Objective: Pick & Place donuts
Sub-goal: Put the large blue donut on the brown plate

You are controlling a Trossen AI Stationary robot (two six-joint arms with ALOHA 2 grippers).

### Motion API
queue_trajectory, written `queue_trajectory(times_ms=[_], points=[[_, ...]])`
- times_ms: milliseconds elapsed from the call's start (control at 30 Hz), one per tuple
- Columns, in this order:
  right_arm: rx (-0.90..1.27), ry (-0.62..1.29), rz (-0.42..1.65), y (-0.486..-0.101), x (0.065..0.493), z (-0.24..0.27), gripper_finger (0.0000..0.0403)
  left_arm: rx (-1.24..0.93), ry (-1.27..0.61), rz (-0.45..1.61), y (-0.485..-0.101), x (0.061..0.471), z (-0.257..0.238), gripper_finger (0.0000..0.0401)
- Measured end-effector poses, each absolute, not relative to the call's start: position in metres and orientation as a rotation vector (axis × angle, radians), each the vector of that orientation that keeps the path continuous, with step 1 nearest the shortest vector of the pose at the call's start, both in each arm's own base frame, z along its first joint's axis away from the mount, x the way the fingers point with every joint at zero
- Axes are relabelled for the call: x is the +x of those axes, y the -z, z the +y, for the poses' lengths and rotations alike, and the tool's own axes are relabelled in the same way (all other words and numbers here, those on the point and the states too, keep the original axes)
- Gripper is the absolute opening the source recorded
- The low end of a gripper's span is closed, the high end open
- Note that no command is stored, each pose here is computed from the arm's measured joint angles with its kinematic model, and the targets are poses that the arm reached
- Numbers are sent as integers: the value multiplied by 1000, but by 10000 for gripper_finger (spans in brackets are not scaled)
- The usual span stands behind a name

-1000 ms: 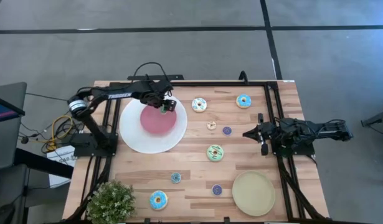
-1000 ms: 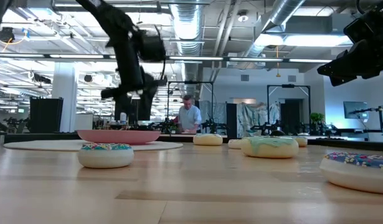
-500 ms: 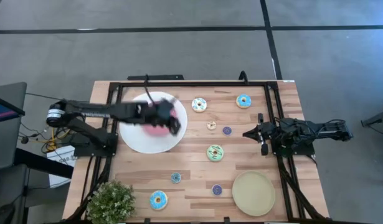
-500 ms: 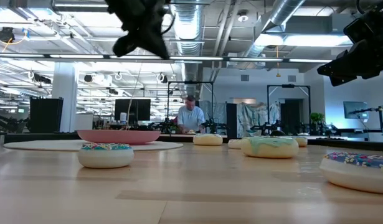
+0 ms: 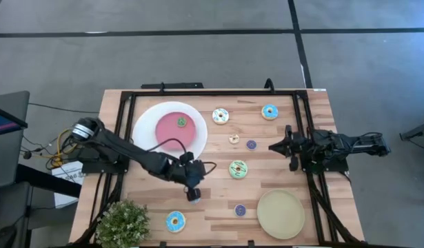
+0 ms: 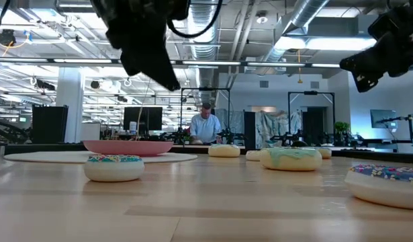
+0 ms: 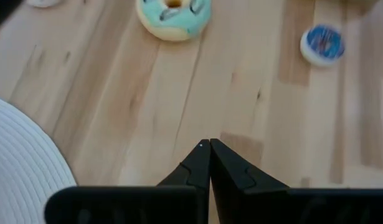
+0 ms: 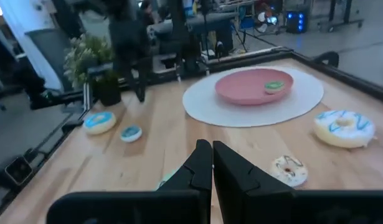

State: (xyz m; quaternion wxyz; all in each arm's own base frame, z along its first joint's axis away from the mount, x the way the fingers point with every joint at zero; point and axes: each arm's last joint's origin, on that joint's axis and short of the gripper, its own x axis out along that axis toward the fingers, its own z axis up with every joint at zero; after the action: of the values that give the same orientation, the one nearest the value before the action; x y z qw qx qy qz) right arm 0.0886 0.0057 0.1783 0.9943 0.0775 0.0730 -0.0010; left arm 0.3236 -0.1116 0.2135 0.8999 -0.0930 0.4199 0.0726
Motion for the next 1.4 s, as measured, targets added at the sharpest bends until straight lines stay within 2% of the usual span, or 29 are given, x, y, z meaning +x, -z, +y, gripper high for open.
queue_trajectory(times_ms=[233, 433, 600, 800, 967, 1100, 1400], points=[[103, 99, 104, -179, 90, 2, 5, -41, -103, 909, -206, 315, -112, 0], [138, 155, -33, -194, 96, -2, 5, -108, -48, 809, -188, 277, -85, 0], [223, 407, 93, -201, 117, -12, 5, -149, -30, 672, -192, 239, -57, 0], [222, 652, 395, -230, 165, -40, 12, -76, -66, 571, -219, 201, -25, 0], [422, 844, 707, -256, 193, -87, 54, -24, -116, 481, -243, 173, -7, 0], [556, 1005, 924, -258, 195, -132, 104, 9, -135, 406, -256, 156, 0, 0], [896, 1095, 1065, -220, 169, -200, 228, 78, -129, 321, -268, 137, 1, 0]])
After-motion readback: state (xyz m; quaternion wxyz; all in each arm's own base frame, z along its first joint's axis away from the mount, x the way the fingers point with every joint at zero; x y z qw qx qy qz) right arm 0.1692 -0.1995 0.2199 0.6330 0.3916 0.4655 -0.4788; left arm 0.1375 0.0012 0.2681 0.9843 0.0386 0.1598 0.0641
